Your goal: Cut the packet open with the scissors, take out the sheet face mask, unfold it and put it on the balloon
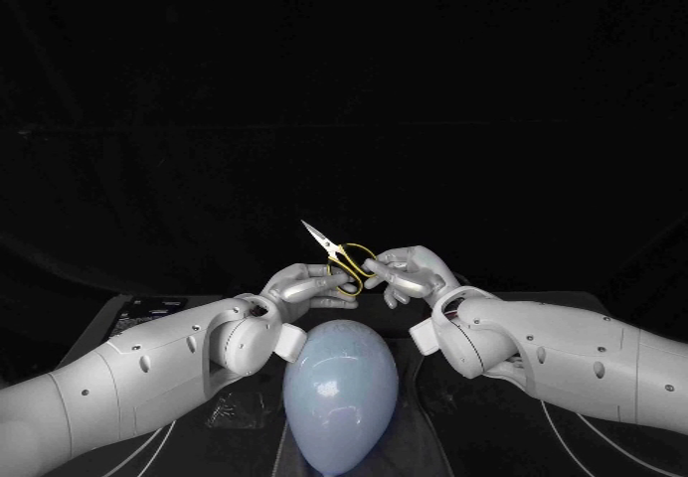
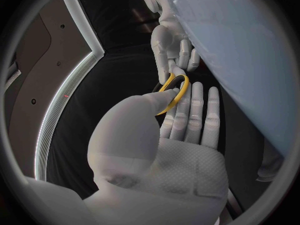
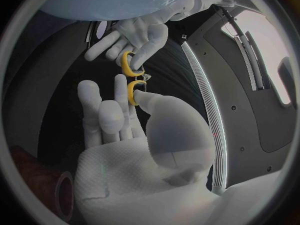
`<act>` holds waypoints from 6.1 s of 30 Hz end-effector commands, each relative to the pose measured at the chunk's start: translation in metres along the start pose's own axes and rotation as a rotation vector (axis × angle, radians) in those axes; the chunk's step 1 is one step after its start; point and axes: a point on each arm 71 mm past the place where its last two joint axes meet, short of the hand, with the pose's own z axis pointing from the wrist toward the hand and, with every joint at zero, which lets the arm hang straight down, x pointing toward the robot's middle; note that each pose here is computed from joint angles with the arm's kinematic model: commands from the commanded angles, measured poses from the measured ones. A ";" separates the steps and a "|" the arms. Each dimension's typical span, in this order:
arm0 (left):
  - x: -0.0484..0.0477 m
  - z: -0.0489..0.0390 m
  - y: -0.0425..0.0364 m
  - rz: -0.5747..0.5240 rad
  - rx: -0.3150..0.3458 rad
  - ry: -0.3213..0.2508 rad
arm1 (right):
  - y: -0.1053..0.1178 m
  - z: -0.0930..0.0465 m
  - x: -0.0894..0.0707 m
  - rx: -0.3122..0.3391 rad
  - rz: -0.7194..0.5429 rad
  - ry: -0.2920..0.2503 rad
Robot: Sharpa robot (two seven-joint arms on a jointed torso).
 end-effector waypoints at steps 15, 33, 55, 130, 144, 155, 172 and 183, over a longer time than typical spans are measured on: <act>0.0079 0.0019 -0.0038 0.015 0.022 0.016 | -0.005 -0.005 0.009 -0.004 -0.049 0.041; 0.0056 -0.0013 -0.0025 0.037 0.000 0.058 | -0.007 -0.009 0.006 0.021 0.004 0.018; -0.0065 -0.0080 -0.0067 -0.060 0.052 0.061 | -0.011 -0.011 0.000 0.045 0.028 0.010; -0.0143 0.0014 -0.0047 -0.121 0.038 -0.099 | -0.013 -0.010 0.006 0.078 0.019 0.064; -0.0110 0.0020 -0.0044 -0.119 0.031 -0.073 | -0.013 -0.008 0.009 0.082 0.013 0.077; -0.0099 0.0023 -0.0035 -0.090 0.017 -0.065 | -0.012 -0.008 0.010 0.075 0.012 0.077; -0.0141 0.0019 -0.0046 -0.069 0.034 -0.110 | -0.014 -0.009 0.009 0.092 0.004 0.090; -0.0157 0.0012 -0.0049 -0.068 0.037 -0.124 | -0.017 -0.008 0.005 0.120 0.017 0.044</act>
